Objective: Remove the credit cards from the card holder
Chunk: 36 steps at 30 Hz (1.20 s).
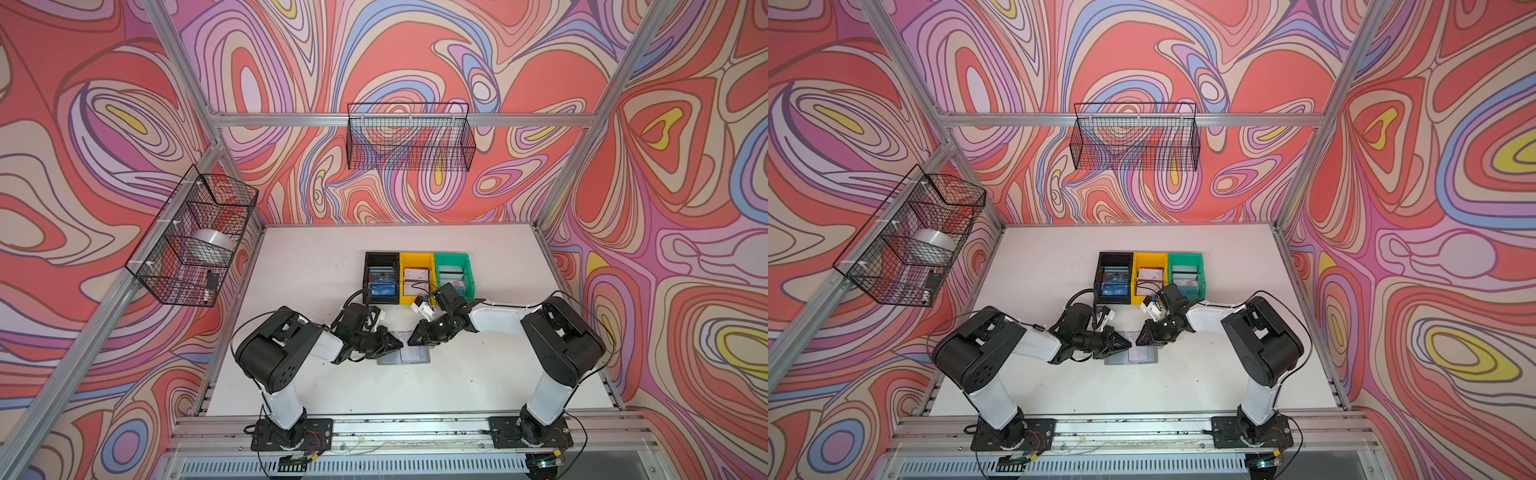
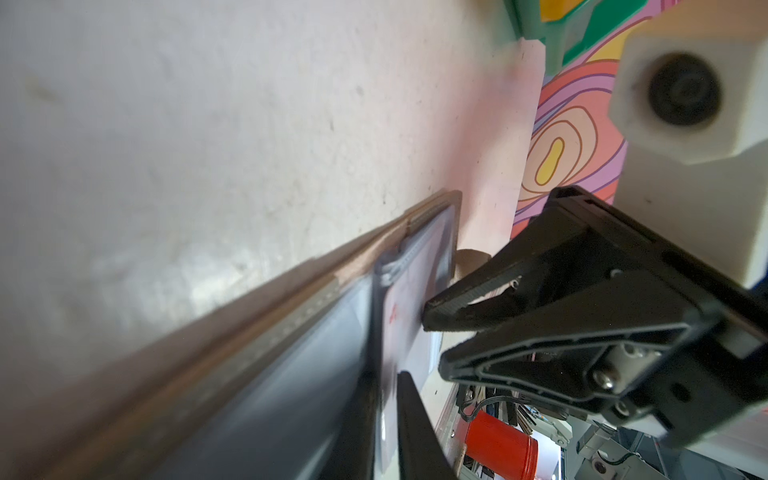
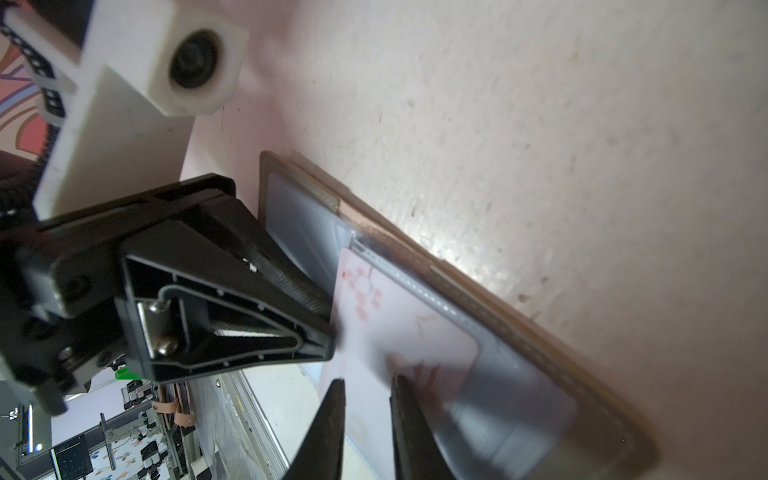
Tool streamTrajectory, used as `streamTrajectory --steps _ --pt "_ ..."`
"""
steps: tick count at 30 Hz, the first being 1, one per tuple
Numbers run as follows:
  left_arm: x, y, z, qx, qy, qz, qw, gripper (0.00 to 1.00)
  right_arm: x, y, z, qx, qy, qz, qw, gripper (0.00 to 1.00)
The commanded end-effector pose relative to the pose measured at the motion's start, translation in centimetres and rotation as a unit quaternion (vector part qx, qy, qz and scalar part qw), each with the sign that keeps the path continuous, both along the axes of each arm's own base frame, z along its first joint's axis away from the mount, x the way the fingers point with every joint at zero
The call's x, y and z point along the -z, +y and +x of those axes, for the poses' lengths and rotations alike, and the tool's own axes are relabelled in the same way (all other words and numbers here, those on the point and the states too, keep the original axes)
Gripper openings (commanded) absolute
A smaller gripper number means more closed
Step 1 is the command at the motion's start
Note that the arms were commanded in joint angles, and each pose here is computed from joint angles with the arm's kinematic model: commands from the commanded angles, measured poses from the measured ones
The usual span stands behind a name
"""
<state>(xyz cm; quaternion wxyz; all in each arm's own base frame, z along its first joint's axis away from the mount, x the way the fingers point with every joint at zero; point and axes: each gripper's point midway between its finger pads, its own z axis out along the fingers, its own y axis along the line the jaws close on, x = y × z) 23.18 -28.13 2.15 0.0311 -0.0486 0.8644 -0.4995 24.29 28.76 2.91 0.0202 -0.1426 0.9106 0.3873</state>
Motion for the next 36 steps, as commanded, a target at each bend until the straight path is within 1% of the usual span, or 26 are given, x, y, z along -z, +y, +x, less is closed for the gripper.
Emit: streamTrajectory --steps 1,10,14,17,27,36 --pt "0.3 -0.1 0.1 -0.003 0.002 0.001 1.0 0.12 3.3 -1.9 -1.3 0.01 0.034 -0.059 0.998 0.24" --pt "0.2 -0.1 0.0 -0.002 0.001 0.003 1.0 0.07 3.4 -2.0 -1.3 0.009 0.036 -0.06 0.998 0.24" --pt "0.1 0.0 0.0 0.0 -0.002 0.008 1.0 0.02 3.4 -2.0 -1.4 0.009 0.036 -0.06 0.998 0.24" --pt "0.0 0.0 0.0 0.001 -0.002 0.007 1.0 0.0 3.4 -2.1 -1.4 0.01 0.036 -0.06 0.998 0.24" --pt "-0.6 0.3 -0.3 0.004 -0.006 0.004 1.0 0.0 3.3 -2.2 -1.5 0.012 0.036 -0.055 0.998 0.24" --pt "-1.1 1.5 -0.6 0.012 -0.01 0.024 1.0 0.0 3.0 -2.8 -1.3 0.018 0.034 -0.055 0.998 0.24"
